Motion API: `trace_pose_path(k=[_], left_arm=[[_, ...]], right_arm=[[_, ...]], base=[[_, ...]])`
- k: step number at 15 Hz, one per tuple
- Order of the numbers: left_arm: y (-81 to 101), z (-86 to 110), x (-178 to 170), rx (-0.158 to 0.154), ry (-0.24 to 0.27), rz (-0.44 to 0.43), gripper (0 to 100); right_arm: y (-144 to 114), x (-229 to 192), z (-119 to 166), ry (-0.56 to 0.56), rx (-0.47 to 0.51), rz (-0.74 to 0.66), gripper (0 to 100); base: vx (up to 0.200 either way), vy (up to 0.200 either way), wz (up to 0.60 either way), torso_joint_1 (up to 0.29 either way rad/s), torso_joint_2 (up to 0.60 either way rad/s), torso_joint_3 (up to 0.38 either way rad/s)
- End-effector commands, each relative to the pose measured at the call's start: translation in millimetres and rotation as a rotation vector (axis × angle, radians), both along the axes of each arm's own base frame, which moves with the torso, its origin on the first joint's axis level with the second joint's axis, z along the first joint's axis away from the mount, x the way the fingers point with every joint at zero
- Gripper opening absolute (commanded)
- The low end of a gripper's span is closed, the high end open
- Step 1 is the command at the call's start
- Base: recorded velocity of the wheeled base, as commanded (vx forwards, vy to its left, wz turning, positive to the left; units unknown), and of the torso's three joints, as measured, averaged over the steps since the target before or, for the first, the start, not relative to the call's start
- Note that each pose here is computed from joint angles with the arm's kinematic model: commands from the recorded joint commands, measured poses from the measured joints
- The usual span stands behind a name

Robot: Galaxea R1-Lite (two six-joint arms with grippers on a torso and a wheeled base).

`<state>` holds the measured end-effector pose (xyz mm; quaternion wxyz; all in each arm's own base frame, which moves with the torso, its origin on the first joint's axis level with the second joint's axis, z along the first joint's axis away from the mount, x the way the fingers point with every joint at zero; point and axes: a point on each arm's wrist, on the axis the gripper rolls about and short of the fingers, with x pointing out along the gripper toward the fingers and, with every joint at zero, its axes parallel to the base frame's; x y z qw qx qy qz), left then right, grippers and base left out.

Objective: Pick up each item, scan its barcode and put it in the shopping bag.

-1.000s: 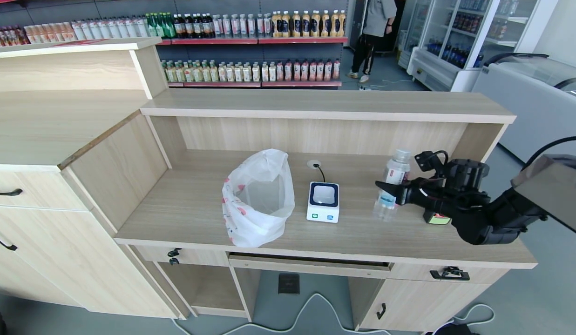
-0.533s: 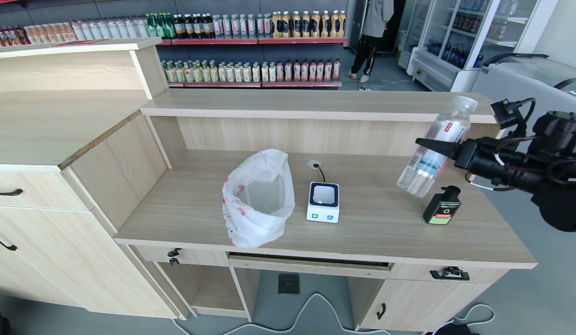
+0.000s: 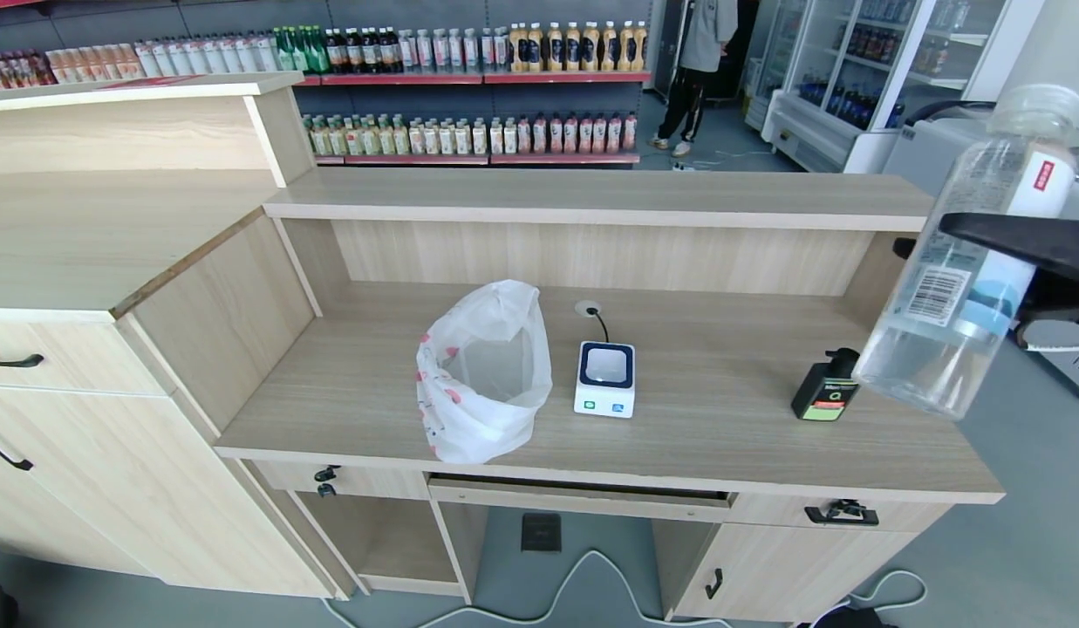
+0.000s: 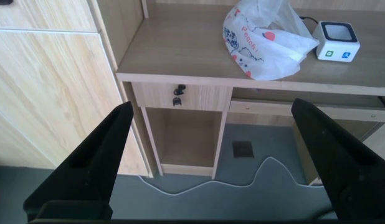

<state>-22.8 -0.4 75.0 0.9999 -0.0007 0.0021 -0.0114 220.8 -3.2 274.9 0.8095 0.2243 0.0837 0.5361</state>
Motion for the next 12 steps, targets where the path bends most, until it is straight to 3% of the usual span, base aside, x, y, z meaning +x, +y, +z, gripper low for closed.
trace_pose_path(k=[1, 9, 12], left_arm=[[0.0, 0.0, 0.1, 0.000, 0.002, -0.002, 100], [0.0, 0.0, 0.1, 0.000, 0.002, 0.000, 100], [0.0, 0.0, 0.1, 0.000, 0.002, -0.002, 100]], right_arm=[[8.5, -27.9, 18.5, -0.053, -0.008, 0.069, 0], [31.0, -67.2, 32.2, 0.016, -0.010, 0.304, 0], [45.4, -63.1, 44.8, -0.037, -0.014, 0.393, 0]], base=[[0.000, 0.000, 0.00, 0.000, 0.00, 0.000], [0.000, 0.000, 0.00, 0.000, 0.00, 0.000], [0.000, 0.000, 0.00, 0.000, 0.00, 0.000]])
